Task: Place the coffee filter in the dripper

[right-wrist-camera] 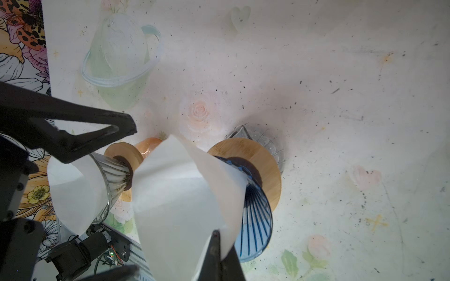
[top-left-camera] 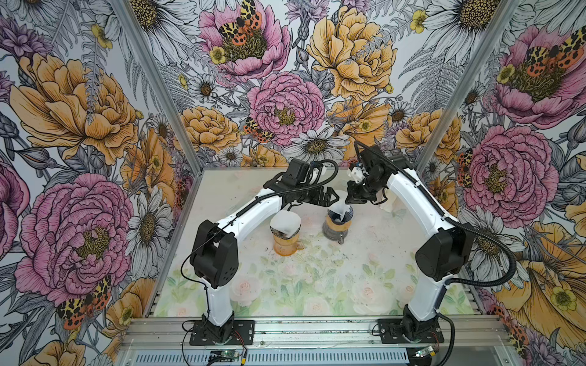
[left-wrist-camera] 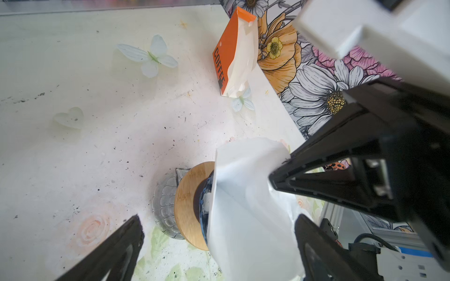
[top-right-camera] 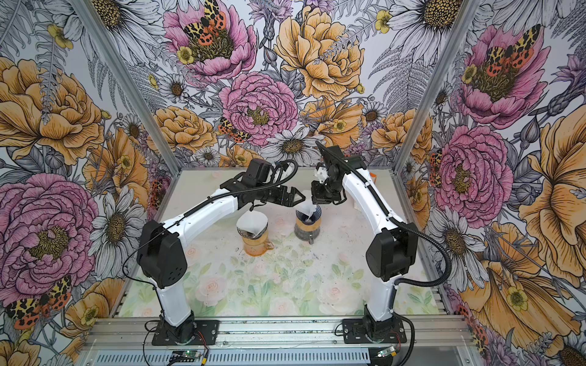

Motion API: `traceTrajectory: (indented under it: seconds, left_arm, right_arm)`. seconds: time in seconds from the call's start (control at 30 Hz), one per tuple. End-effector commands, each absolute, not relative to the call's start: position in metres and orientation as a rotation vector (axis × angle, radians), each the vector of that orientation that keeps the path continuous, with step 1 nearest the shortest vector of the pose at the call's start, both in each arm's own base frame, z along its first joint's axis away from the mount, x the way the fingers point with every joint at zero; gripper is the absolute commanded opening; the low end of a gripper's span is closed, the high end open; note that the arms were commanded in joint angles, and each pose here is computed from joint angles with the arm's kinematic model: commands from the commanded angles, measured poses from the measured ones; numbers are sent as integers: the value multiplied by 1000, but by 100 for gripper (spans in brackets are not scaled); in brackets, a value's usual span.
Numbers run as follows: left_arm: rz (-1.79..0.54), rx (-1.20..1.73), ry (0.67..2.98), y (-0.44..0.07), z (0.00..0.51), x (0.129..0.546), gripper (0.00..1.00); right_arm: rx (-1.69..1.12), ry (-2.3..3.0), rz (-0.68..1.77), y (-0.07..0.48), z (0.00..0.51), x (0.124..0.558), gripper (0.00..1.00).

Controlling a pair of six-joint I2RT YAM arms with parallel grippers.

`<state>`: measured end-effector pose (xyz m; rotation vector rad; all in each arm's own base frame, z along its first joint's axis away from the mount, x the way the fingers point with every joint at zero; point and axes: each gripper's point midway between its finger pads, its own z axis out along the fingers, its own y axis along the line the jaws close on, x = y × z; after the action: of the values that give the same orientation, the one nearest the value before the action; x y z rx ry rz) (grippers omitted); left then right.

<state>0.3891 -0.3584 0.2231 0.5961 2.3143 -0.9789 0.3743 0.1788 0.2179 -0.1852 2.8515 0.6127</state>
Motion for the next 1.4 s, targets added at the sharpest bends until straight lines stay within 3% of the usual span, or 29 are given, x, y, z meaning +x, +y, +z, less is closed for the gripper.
traceTrajectory:
  seconds: [0.0,0.9,1.37]
  left_arm:
    - [-951,630,2317,-361,224,390,94]
    - [-816,626,2437,-356,185,400,71]
    - [-788,636,2454,-356,179,403,67]
  right_arm:
    - [-179,2839,591,177,217,376,0]
    - [-125,2803,533,160,212,379,6]
    - [-93,2810,462,150,206,380,12]
